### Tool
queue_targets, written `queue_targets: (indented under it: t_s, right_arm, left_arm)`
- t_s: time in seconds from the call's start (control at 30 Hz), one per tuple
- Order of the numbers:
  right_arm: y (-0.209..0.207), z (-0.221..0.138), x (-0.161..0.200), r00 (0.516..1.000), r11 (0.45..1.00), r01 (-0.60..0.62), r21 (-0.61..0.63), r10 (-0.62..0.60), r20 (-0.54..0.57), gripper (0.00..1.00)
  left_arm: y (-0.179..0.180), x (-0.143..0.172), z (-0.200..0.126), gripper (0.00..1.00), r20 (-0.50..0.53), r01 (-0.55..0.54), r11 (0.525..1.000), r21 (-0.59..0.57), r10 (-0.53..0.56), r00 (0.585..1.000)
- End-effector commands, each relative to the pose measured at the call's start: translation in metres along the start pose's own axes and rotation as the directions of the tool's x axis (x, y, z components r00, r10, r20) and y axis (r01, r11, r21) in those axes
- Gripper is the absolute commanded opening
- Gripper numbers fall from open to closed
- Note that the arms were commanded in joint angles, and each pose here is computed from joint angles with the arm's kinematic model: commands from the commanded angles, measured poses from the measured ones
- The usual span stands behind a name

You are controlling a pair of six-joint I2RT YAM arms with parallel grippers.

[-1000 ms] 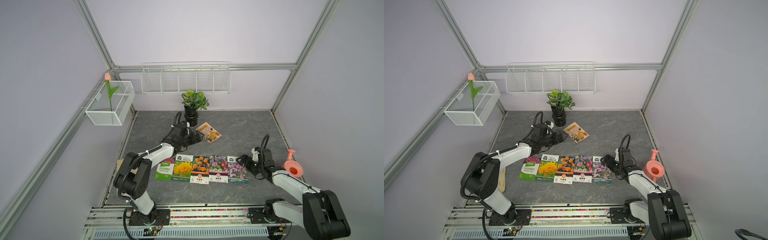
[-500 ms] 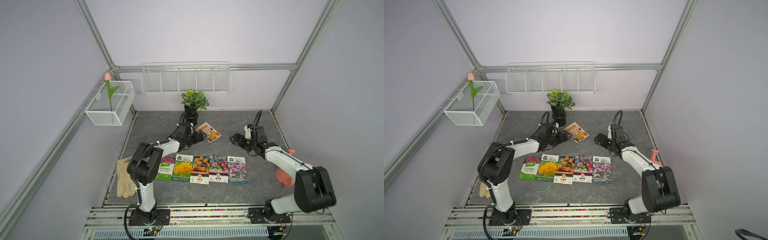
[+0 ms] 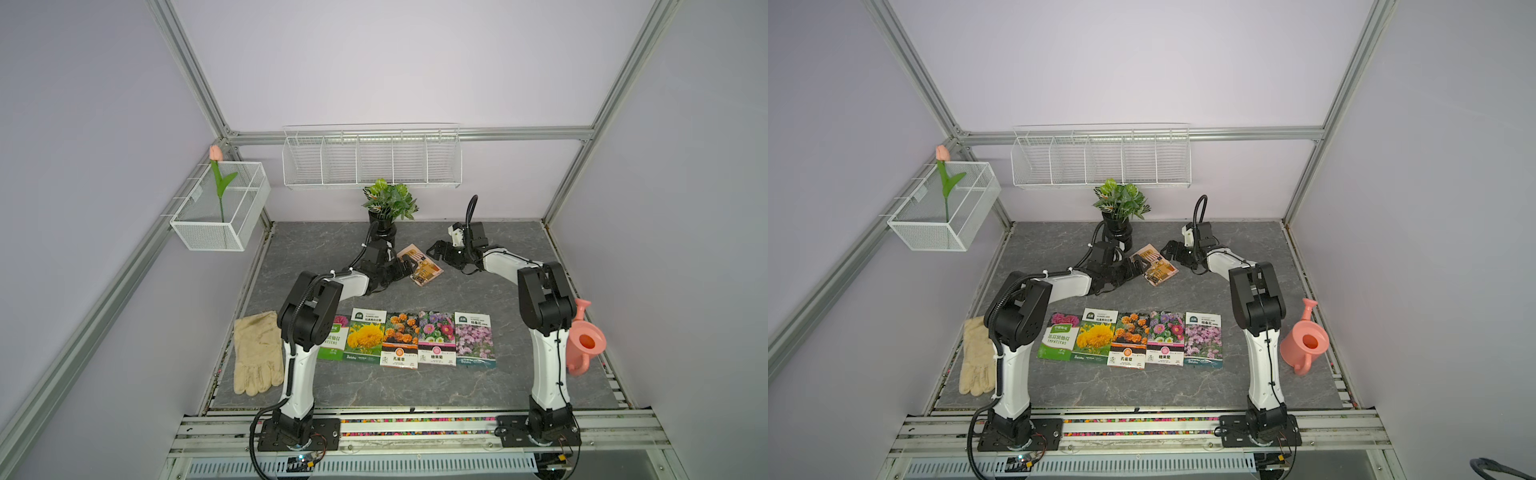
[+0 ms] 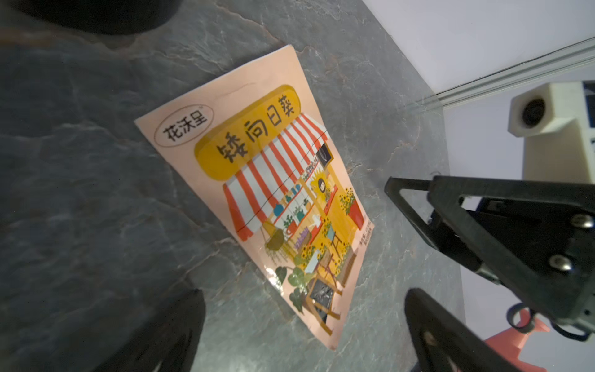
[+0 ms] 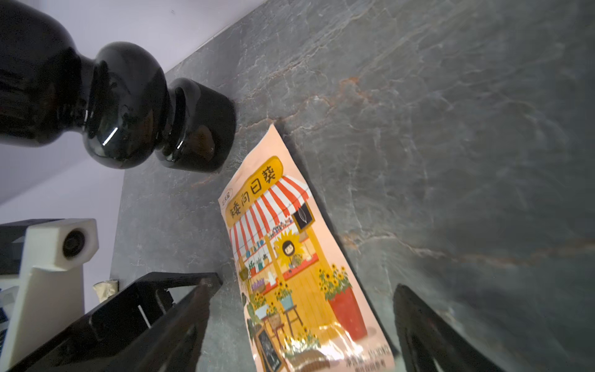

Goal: Arrange the seed packets in a row
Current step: Pick up the seed packet from the center of the board.

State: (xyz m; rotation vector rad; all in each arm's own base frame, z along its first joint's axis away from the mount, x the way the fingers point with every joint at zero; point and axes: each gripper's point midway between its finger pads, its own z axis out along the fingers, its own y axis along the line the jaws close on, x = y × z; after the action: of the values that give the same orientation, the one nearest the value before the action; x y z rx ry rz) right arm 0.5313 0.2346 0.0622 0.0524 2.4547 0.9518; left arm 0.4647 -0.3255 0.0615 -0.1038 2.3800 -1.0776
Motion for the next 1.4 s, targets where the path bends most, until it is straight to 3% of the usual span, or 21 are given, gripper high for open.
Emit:
queue_targets:
  t_s: [0.0,0.23,0.4,0.47,0.67,0.73,0.77,0.93,1.1,1.37]
  right_arm:
    - [-0.001,0.022,0.023,0.996,0.999,-0.014,-0.036,0.011,-0.086,0.91]
    - [0.007,0.047,0.067,0.982,0.997,-0.045,-0.066,0.032,-0.188,0.89]
    - [0.009,0.046,0.093,0.976,0.981,-0.140,-0.135,0.113,-0.189,0.87]
    - [0.008,0.042,0.095,0.974,0.973,-0.169,-0.155,0.142,-0.176,0.87]
    - [0.019,0.026,0.091,0.975,0.958,-0.194,-0.212,0.164,-0.153,0.85]
    - [0.023,0.020,0.088,0.976,0.955,-0.193,-0.225,0.162,-0.146,0.85]
    - [0.024,0.017,0.088,0.976,0.953,-0.194,-0.231,0.165,-0.141,0.85]
    - [0.021,-0.001,0.085,0.979,0.955,-0.189,-0.229,0.166,-0.117,0.85]
    - [0.009,-0.042,0.070,0.981,0.948,-0.194,-0.251,0.185,-0.060,0.86]
    - [0.016,-0.093,0.057,0.994,0.960,-0.106,-0.258,0.106,-0.015,0.89]
  left_arm:
    - [0.018,0.012,0.018,1.00,-0.046,0.069,0.998,-0.010,-0.070,0.997]
    - [0.015,0.018,0.040,1.00,-0.092,0.134,0.989,0.069,-0.127,0.988]
    - [0.010,0.019,0.040,0.91,-0.105,0.147,0.983,0.106,-0.136,0.985]
    - [0.004,0.019,0.037,0.80,-0.106,0.144,0.981,0.129,-0.131,0.986]
    - [-0.010,0.019,0.026,0.19,-0.109,0.143,0.971,0.190,-0.124,0.986]
    - [-0.012,0.019,0.024,0.02,-0.109,0.140,0.971,0.194,-0.121,0.987]
    - [-0.013,0.019,0.024,0.00,-0.112,0.140,0.971,0.196,-0.120,0.986]
    - [-0.025,0.018,0.016,0.00,-0.118,0.123,0.963,0.241,-0.097,0.988]
    - [-0.052,0.023,-0.006,0.00,-0.155,0.061,0.939,0.338,-0.008,0.988]
    - [-0.093,0.039,-0.042,0.00,-0.228,0.045,0.858,0.511,0.085,0.970]
